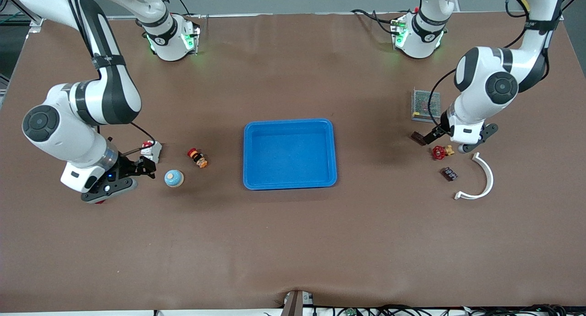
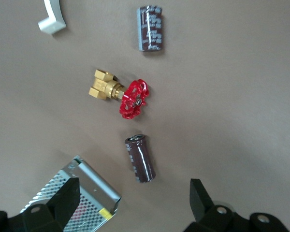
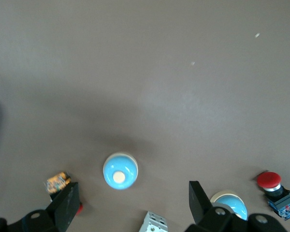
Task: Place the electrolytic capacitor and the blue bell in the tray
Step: 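Reach the right gripper to a blue bell while the left gripper reaches a capacitor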
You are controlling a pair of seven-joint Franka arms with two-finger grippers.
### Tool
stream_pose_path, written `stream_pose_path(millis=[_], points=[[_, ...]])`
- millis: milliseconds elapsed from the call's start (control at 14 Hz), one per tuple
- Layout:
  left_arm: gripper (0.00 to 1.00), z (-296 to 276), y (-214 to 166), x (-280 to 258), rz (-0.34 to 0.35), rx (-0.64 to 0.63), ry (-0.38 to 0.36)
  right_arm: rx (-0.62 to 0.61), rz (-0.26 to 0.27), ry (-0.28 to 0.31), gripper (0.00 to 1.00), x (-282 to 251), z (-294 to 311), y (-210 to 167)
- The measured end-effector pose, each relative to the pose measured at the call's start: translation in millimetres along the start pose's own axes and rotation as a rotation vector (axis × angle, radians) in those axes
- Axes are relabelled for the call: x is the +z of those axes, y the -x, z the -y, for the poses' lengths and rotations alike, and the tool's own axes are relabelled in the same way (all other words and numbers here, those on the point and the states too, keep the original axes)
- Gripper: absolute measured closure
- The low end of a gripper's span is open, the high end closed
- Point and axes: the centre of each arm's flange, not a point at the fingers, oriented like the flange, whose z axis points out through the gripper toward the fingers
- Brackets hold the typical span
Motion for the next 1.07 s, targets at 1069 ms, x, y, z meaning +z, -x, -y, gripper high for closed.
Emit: stream_pose_path(millis=[1069], points=[[0.31,-8,1,98,0.075,-0.226,-0.034,-0.079,0.080,-0.018,0.00,115,16,22]])
